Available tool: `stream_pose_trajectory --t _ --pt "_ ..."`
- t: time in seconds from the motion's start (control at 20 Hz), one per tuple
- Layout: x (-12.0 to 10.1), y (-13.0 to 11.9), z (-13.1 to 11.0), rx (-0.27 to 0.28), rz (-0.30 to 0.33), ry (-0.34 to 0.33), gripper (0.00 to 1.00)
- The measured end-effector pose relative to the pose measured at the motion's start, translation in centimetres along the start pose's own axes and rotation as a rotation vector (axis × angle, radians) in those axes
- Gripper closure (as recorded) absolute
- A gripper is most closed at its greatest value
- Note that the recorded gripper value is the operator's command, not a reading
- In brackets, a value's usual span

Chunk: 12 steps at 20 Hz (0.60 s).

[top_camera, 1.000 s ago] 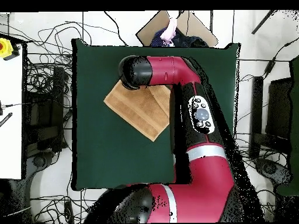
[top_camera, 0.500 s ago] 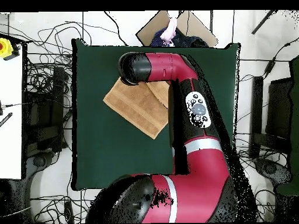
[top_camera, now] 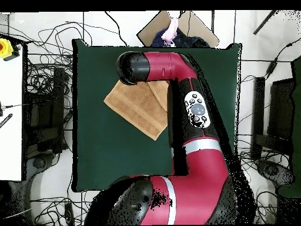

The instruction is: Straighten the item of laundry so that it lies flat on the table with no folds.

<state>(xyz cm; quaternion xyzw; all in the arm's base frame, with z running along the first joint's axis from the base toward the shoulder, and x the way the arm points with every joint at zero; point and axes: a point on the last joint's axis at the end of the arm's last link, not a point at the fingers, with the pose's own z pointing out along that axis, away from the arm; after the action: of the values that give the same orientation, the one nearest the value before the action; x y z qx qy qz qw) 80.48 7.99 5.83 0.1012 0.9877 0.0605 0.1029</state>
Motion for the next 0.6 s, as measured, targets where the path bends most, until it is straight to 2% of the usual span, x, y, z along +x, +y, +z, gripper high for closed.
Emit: stream_pose_trajectory --t 0.35,0.6 --pt "0.1 0.5 -0.8 -0.002 -0.014 -0.018 0.00" --pt "1.6 1.2 -2.4 0.002 -0.041 -0.012 0.00"
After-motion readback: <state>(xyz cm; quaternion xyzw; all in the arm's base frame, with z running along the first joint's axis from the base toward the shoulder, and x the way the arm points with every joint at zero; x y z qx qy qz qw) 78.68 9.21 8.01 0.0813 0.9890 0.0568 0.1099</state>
